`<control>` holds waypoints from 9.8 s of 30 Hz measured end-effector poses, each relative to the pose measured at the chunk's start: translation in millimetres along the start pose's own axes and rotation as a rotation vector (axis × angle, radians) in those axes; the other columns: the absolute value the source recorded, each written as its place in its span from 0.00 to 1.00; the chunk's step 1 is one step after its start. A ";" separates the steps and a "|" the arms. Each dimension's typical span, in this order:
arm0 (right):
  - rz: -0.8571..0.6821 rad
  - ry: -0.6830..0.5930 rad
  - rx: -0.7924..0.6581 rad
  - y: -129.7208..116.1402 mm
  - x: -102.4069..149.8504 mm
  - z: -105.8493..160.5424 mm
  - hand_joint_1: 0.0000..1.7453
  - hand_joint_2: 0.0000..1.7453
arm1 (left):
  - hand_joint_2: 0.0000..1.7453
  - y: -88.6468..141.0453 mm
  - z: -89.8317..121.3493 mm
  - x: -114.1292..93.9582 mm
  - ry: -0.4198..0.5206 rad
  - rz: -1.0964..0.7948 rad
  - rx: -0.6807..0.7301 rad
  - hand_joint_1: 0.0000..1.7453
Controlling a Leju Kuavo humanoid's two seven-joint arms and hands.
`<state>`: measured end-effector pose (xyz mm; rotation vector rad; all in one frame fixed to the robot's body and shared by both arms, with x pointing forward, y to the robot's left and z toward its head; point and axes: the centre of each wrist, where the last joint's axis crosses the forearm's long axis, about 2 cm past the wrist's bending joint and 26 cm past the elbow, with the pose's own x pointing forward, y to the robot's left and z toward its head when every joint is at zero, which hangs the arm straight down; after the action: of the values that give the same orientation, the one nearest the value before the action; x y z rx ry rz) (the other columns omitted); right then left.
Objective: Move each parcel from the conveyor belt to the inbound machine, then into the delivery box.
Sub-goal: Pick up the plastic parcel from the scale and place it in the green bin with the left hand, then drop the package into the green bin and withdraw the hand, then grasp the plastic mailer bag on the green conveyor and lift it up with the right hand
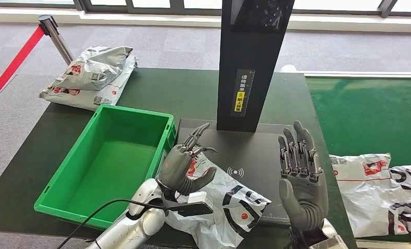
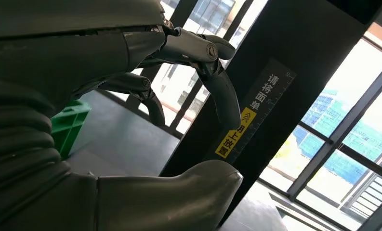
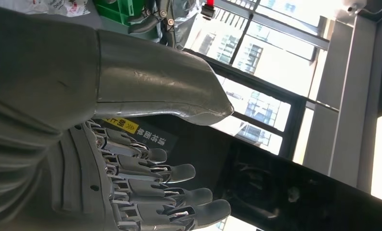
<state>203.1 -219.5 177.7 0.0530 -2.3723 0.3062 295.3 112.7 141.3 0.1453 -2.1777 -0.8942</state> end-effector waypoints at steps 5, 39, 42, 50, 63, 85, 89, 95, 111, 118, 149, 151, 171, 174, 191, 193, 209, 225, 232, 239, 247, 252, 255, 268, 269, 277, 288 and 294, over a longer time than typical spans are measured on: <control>0.013 0.013 -0.018 0.0 0.0 4.2 0.00 1.00 | 0.00 5.6 3.5 5.4 0.101 0.327 0.172 0.00; -0.007 0.005 0.001 -4.3 -10.2 -4.6 0.00 1.00 | 1.00 -20.8 -0.9 0.4 -0.114 -0.282 -0.532 0.00; -0.028 -0.004 0.016 -4.6 -10.6 -8.0 0.00 1.00 | 1.00 -44.7 1.4 -8.6 -0.128 -0.297 -0.747 0.00; -0.051 -0.022 0.032 -5.6 -15.6 -20.7 0.00 1.00 | 1.00 -63.6 -1.3 -30.0 -0.041 -0.172 -1.025 0.00; -0.059 -0.016 0.039 -1.1 -22.0 -25.3 0.00 1.00 | 1.00 -59.9 -19.3 -37.2 0.038 -0.177 -1.150 1.00; -0.061 -0.007 0.022 -0.5 -8.0 -12.8 0.00 1.00 | 1.00 -52.0 -5.4 -18.4 -0.219 -0.649 -0.580 1.00; -0.060 -0.007 0.026 -0.7 -6.9 -13.3 0.00 1.00 | 1.00 -51.6 -1.6 -14.1 -0.237 -0.644 -0.557 1.00; -0.060 -0.011 0.026 -1.0 -5.8 -13.6 0.00 1.00 | 1.00 -49.8 1.4 -9.9 -0.268 -0.651 -0.496 1.00; -0.061 -0.015 0.000 -0.7 -5.9 -9.7 0.00 1.00 | 1.00 22.9 -20.1 6.1 -0.242 -0.858 0.026 1.00; -0.047 -0.009 -0.017 -1.4 -5.8 -1.1 0.00 1.00 | 1.00 85.7 -25.1 -10.8 -0.136 -0.976 0.237 1.00; -0.014 -0.006 -0.031 -1.6 -5.7 -2.0 0.00 1.00 | 1.00 160.2 -21.2 -73.2 0.429 -1.046 0.395 1.00; -0.012 -0.007 -0.029 -1.5 -5.7 -1.8 0.00 1.00 | 1.00 158.8 -21.4 -74.6 0.469 -1.038 0.359 1.00; 0.115 0.079 0.041 4.6 -6.6 -2.7 0.00 1.00 | 0.00 175.9 42.5 -35.9 0.419 -1.066 0.721 0.00; 0.120 0.087 0.045 5.0 -8.8 -4.0 0.00 1.00 | 0.00 186.4 46.7 -22.0 0.406 -1.069 0.800 0.00; 0.362 0.389 -0.015 -5.1 -23.7 10.1 0.00 0.00 | 0.00 159.6 47.5 -7.4 0.265 -0.149 1.019 0.00; 0.506 0.540 -0.018 -22.2 -35.4 21.3 0.00 0.00 | 0.00 139.5 41.7 -1.3 0.218 0.212 0.894 0.00; 1.022 1.067 0.023 -116.4 -63.3 104.3 0.00 1.00 | 0.00 73.9 65.1 23.6 -0.069 0.756 0.445 0.00; 1.204 1.629 0.199 -188.9 -61.5 202.5 0.00 1.00 | 0.00 58.4 92.5 31.8 -0.048 0.762 0.355 0.00; 1.250 1.758 0.210 -214.0 -71.2 237.7 0.00 1.00 | 0.00 51.1 100.7 29.4 -0.003 0.762 0.337 0.00; 1.282 1.734 0.127 -225.1 -79.9 242.3 0.00 1.00 | 0.00 47.1 105.0 26.7 0.024 0.755 0.331 0.00; 1.277 1.613 -0.007 -224.3 -94.2 220.0 0.00 1.00 | 0.00 43.1 107.3 23.3 0.042 0.752 0.330 0.00; 1.169 1.601 -0.059 -252.9 -87.3 190.9 0.00 1.00 | 0.00 48.2 98.5 20.4 -0.029 0.744 0.339 0.00; 1.125 1.573 -0.063 -276.6 -75.6 159.7 0.00 1.00 | 0.00 56.5 87.7 20.2 -0.069 0.738 0.339 0.00; 1.213 1.487 0.108 -259.1 -62.5 116.4 0.00 1.00 | 0.00 60.3 84.5 20.5 -0.087 0.737 0.326 0.00; 1.215 1.483 0.112 -258.4 -62.3 115.8 0.00 1.00 | 0.00 60.4 84.5 20.5 -0.087 0.737 0.326 0.00; 1.224 1.465 0.136 -255.1 -61.6 112.5 0.00 1.00 | 0.00 60.7 84.6 20.5 -0.090 0.736 0.327 0.00; 1.101 1.717 0.320 -251.2 -84.4 166.4 0.00 1.00 | 0.00 50.9 98.8 19.1 -0.071 0.761 0.331 0.00; 1.182 1.909 0.387 -275.9 -78.2 208.3 0.00 1.00 | 0.00 29.4 109.0 18.5 -0.045 0.855 0.318 0.00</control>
<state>155.3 -540.1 34.3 -0.9890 -0.2127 0.8168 212.0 188.4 121.0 -0.6162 -2.0966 -0.0671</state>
